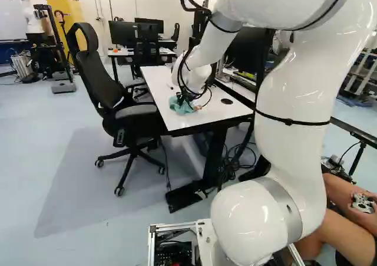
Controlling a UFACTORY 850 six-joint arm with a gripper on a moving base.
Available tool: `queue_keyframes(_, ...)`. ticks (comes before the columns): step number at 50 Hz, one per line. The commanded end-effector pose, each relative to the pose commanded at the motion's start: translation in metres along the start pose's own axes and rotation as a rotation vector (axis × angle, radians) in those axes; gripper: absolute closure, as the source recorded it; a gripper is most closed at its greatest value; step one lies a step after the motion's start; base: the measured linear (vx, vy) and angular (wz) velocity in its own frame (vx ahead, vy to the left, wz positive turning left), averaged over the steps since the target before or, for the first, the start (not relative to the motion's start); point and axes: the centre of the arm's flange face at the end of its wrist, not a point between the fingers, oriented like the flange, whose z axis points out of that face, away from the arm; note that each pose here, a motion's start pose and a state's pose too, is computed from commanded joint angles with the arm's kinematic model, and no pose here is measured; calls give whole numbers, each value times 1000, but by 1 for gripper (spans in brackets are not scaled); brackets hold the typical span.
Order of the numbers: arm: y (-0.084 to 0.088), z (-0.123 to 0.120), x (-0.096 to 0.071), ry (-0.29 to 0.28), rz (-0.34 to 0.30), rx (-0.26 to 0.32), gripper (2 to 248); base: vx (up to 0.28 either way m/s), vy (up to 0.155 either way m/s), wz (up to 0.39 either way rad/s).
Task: Clean the table with the green towel
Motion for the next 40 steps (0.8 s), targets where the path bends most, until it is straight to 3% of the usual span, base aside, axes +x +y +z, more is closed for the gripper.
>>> queue_keyframes(11,12,-9,-10,-5,19,-15,200,0,0,0)
queue_keyframes(32,46,-12,-15,-7,72,-57,200,0,0,0)
queue_keyframes(40,47,-13,-15,-7,73,-58,200,0,0,0)
